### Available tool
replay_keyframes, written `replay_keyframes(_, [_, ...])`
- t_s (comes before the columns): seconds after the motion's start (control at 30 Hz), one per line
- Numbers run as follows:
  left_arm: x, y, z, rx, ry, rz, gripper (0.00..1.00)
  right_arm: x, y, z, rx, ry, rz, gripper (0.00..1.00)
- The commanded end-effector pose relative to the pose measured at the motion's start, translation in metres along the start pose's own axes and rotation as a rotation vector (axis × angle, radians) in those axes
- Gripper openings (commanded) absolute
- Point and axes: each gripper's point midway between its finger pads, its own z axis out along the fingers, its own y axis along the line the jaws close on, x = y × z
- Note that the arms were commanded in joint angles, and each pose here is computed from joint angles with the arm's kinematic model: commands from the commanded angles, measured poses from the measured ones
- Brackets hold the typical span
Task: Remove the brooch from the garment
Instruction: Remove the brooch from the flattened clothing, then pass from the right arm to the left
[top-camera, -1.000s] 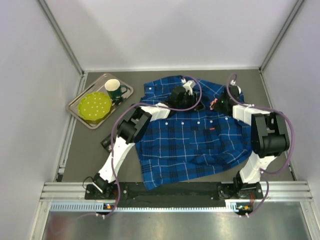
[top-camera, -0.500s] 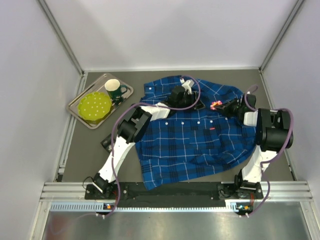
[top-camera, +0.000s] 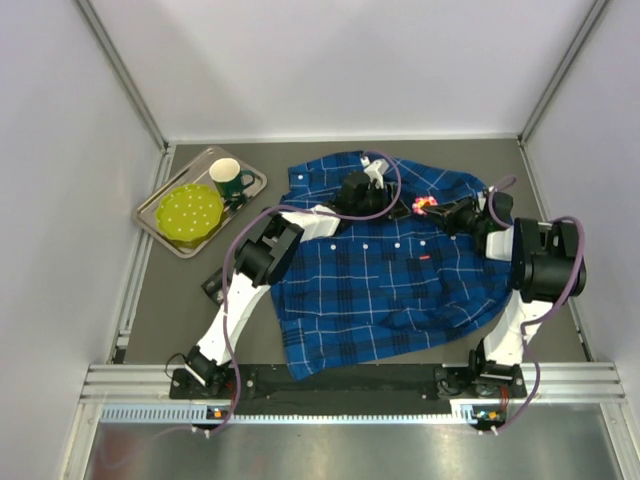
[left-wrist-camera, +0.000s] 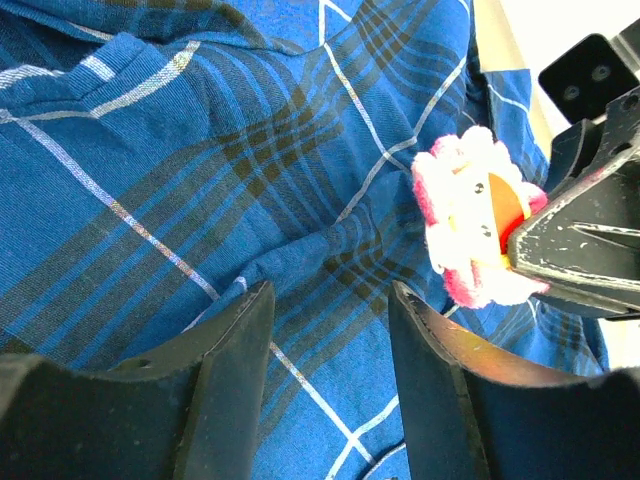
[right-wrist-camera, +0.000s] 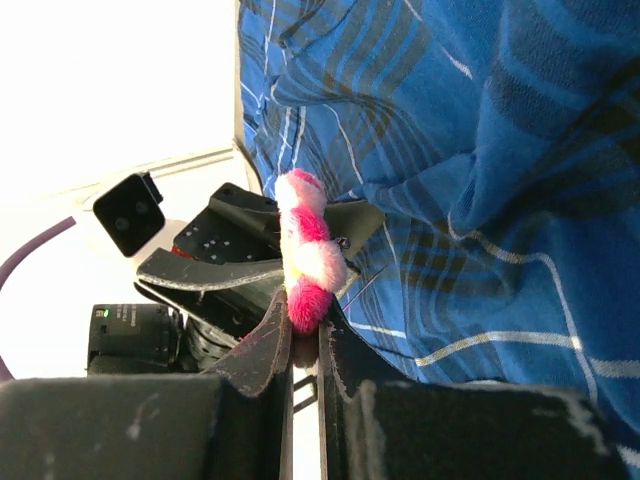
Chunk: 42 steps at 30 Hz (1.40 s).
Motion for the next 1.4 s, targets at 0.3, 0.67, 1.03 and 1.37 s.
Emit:
replay_keyframes(0.3, [-0.068, -0.086, -0.112, -0.006, -0.084, 0.258, 0.83, 0.054, 0.030, -0.039, 0.198, 0.182, -0.366, 0.00])
replay_keyframes(0.67, [-0.016, -0.150, -0.213, 0.024, -0.014, 0.912, 0.73, 0.159, 0.069, -0.079, 0.175, 0.390, -0.270, 0.00])
replay_keyframes(1.03, [0.007, -0.139, -0.219, -0.086, -0.044, 1.227, 0.83, 0.197, 0.100, -0.083, 0.192, 0.458, -0.189, 0.00])
replay_keyframes(1.37, [0.008, -0.140, -0.210, -0.133, -0.095, 1.277, 0.78, 0.205, 0.105, -0.083, 0.204, 0.457, -0.142, 0.00])
